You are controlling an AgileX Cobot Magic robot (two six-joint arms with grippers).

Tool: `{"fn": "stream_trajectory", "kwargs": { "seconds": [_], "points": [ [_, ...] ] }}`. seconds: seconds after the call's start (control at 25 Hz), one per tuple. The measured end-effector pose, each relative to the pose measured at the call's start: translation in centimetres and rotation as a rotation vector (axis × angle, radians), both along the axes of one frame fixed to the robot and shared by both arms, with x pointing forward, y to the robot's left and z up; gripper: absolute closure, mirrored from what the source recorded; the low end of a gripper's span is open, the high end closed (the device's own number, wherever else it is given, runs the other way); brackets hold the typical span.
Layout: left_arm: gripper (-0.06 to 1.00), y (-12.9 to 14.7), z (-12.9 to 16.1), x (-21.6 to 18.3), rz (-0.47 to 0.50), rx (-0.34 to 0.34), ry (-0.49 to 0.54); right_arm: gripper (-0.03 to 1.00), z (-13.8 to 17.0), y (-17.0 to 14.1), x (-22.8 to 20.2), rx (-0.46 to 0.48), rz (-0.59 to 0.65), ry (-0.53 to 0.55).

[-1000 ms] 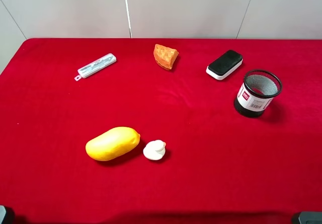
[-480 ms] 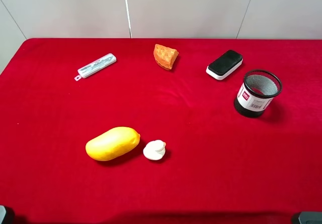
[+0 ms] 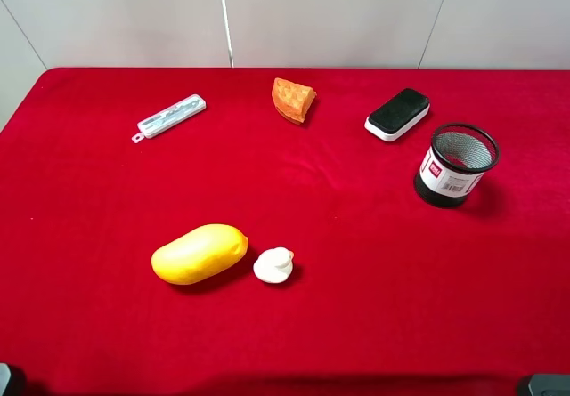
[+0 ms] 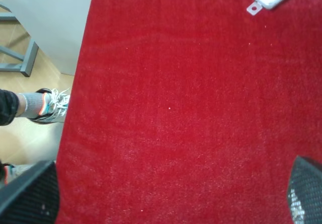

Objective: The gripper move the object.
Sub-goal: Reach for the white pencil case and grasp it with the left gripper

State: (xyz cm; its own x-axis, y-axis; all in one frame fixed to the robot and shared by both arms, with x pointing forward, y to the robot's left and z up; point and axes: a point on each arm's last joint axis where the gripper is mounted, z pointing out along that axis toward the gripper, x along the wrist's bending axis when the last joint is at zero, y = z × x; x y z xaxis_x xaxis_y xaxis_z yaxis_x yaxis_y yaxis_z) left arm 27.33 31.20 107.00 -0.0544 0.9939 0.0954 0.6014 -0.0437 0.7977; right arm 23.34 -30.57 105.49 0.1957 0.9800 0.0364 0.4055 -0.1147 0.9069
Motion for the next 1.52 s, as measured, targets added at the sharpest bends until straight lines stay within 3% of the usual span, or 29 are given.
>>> {"fn": "stream_trajectory", "kwargs": {
  "seconds": [0.64, 0.96, 1.52],
  "points": [
    [0.07, -0.4, 2.0, 9.1, -0.015, 0.021, 0.274, 0.27, 0.0, 0.0, 0.0, 0.000, 0.000, -0.003],
    [0.07, -0.5, 0.7, 13.4, -0.024, 0.030, 0.405, 0.27, 0.0, 0.0, 0.0, -0.001, 0.000, -0.004],
    [0.07, -0.9, -1.0, 20.8, -0.043, 0.036, 0.480, 0.27, 0.0, 0.0, 0.0, -0.001, 0.000, -0.004]
  ]
}}
